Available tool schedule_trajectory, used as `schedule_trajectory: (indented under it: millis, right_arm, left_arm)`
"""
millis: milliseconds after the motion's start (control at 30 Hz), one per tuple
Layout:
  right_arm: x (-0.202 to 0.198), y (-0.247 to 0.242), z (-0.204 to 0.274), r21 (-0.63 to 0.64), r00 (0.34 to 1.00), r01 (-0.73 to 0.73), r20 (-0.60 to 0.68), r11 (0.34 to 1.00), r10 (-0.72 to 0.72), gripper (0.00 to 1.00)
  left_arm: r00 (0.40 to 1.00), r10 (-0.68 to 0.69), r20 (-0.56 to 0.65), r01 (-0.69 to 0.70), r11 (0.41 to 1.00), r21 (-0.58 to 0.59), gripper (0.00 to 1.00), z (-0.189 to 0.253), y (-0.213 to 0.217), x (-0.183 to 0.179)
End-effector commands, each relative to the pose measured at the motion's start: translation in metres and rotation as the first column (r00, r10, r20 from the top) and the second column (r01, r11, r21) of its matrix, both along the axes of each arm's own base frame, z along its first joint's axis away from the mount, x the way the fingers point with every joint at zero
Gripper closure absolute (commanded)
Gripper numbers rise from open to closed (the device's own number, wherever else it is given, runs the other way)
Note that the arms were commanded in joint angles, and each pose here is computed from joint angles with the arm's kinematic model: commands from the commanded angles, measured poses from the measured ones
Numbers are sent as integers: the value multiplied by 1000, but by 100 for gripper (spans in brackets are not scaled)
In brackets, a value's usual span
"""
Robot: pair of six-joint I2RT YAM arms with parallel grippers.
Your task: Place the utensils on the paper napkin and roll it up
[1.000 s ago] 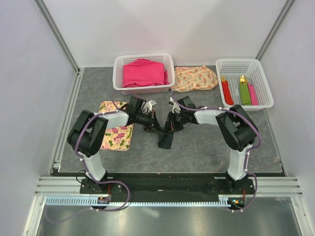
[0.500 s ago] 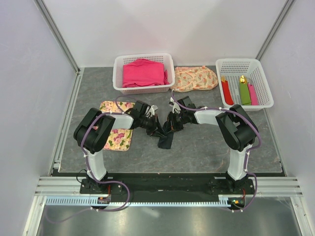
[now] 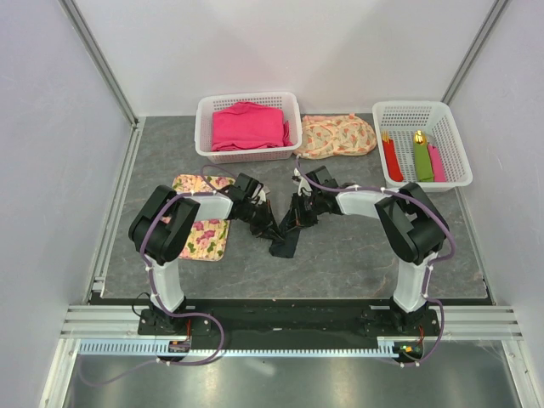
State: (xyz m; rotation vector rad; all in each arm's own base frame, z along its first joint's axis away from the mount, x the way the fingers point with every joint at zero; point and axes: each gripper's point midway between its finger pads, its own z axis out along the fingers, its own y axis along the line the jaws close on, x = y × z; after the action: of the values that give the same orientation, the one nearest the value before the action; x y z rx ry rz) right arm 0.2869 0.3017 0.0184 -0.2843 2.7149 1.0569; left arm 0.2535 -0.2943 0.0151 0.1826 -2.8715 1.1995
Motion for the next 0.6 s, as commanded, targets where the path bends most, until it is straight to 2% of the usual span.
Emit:
schedule_trajectory:
  millis: [0, 133, 233, 267, 400, 567]
  right_arm:
    - [8, -7, 29, -7, 999, 18, 45, 1000, -18, 94]
    - [20, -13, 49, 71, 998, 41, 51, 997, -45, 92]
    - [33, -24, 60, 165, 992, 116, 37, 979, -124, 92]
    - [39, -30, 63, 194, 983, 180, -3, 964, -183, 93]
    - [43, -31, 67, 333, 964, 262, -36, 906, -265, 96]
    - [39, -27, 60, 403, 947, 320, -113, 857, -300, 100]
  left_arm:
    - [1000, 19, 22, -23, 982, 187, 98, -32, 29, 3]
    - [1000, 16, 22, -20, 982, 188, 98, -33, 28, 3]
    - [1000, 18, 15, -20, 983, 183, 98, -33, 27, 3]
    - [1000, 17, 12, -19, 984, 178, 98, -33, 27, 3]
    - [1000, 18, 6, -19, 985, 171, 98, -34, 26, 3]
    - [1000, 15, 5, -16, 986, 163, 98, -32, 24, 3]
